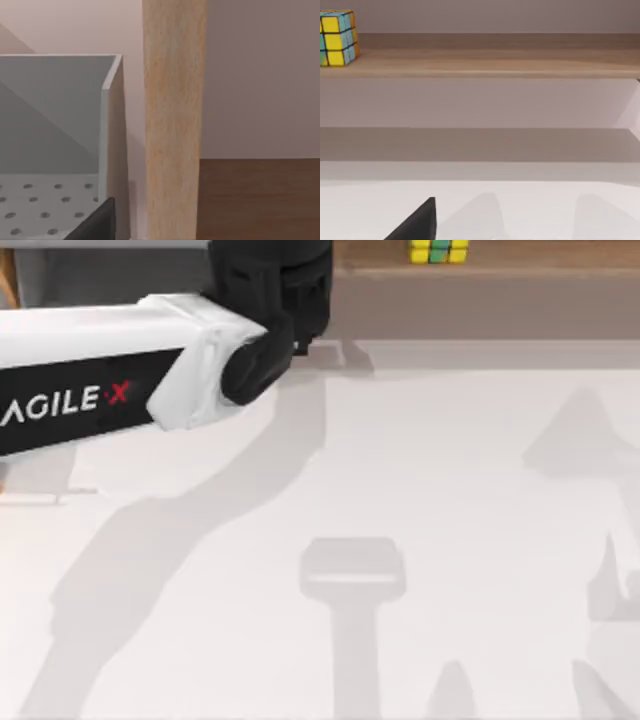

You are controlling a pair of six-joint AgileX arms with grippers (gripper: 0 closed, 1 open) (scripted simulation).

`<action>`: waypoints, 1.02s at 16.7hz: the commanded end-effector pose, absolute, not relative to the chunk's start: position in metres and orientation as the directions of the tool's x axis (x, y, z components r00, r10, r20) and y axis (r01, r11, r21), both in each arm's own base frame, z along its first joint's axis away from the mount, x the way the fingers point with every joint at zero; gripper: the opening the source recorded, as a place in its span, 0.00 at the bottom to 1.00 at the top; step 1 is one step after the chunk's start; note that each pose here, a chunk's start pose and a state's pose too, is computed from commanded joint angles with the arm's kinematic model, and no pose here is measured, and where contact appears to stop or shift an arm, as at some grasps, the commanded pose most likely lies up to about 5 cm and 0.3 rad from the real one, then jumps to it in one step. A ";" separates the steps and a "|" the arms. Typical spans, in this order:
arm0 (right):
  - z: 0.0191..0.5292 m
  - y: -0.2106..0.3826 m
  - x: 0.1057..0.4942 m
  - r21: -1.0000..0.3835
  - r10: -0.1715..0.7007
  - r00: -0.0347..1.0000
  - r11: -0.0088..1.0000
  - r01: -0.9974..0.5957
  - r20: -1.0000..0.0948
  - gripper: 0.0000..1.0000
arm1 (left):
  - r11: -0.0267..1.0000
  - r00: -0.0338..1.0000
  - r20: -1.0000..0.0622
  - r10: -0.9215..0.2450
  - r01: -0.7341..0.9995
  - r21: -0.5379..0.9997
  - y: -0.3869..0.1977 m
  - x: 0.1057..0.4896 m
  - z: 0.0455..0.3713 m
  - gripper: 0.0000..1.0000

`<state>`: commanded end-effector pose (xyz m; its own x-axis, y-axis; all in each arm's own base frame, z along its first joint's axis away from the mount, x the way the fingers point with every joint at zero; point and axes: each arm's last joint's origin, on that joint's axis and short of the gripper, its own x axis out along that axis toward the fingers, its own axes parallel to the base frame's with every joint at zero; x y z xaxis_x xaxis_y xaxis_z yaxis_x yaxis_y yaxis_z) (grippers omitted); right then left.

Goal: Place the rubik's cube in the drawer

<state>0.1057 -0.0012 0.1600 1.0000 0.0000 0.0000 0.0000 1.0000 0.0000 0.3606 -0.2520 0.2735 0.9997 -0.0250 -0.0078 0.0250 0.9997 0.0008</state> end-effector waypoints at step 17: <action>0.160 -0.001 0.106 0.000 0.000 1.000 1.000 0.000 0.000 1.00 | 1.000 1.000 -0.003 -0.018 0.018 0.003 -0.389 0.383 0.147 1.00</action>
<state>0.1057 -0.0012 0.1600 1.0000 0.0000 0.0000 0.0000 1.0000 0.0000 0.3827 -0.3893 0.1474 0.9998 -0.0175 -0.0030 0.0175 0.9998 0.0031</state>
